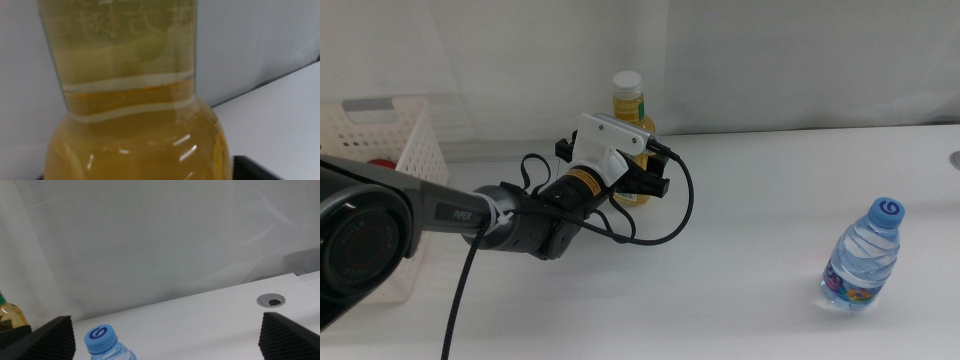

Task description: Use arms to grab the bottles and put them into the dustbin to the left of the table.

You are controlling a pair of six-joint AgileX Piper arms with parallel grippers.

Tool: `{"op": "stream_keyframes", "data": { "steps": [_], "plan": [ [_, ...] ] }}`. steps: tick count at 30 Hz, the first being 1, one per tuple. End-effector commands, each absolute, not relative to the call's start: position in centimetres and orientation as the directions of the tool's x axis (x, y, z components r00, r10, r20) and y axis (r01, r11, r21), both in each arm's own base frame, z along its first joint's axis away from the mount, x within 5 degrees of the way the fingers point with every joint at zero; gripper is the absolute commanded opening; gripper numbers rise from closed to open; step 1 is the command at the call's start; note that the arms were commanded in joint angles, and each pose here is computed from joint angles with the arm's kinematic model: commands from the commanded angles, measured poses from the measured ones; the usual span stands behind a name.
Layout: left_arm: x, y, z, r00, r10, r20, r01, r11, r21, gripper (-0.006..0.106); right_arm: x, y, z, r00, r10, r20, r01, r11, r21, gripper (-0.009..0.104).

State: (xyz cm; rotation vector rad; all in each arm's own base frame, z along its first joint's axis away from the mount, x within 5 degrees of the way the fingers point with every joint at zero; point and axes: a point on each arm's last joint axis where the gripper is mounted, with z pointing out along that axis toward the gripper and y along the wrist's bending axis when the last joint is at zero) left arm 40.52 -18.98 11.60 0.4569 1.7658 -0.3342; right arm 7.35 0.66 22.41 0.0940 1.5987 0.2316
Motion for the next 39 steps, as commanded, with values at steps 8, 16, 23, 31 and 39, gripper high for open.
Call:
{"op": "stream_keyframes", "data": {
  "steps": [8, 16, 23, 31, 39],
  "plan": [
    [40.5, -19.0, 12.6, -0.211, 0.124, -0.969, 0.47, 0.883, 0.01, -0.003, 7.3, 0.6, 22.3, -0.036, 0.191, -0.981, -0.08, 0.978, 0.194, 0.103],
    [39.8, -18.6, 18.6, -0.186, 0.124, -0.975, 0.463, 0.886, 0.025, -0.003, 7.3, 0.6, 22.3, -0.036, 0.191, -0.981, -0.08, 0.978, 0.194, 0.103],
    [37.7, -17.5, 25.3, -0.198, 0.213, -0.957, 0.461, 0.882, 0.101, -0.003, 7.3, 0.6, 22.3, -0.036, 0.191, -0.981, -0.08, 0.978, 0.194, 0.103],
    [35.0, -13.5, 33.7, -0.271, 0.245, -0.931, 0.392, 0.911, 0.126, -0.003, 7.3, 0.6, 22.3, -0.036, 0.191, -0.981, -0.08, 0.978, 0.194, 0.103],
    [31.6, -6.0, 40.3, -0.5, 0.188, -0.845, 0.198, 0.975, 0.099, -0.003, 7.3, 0.6, 22.3, -0.036, 0.191, -0.981, -0.08, 0.978, 0.194, 0.103]
  ]
}}
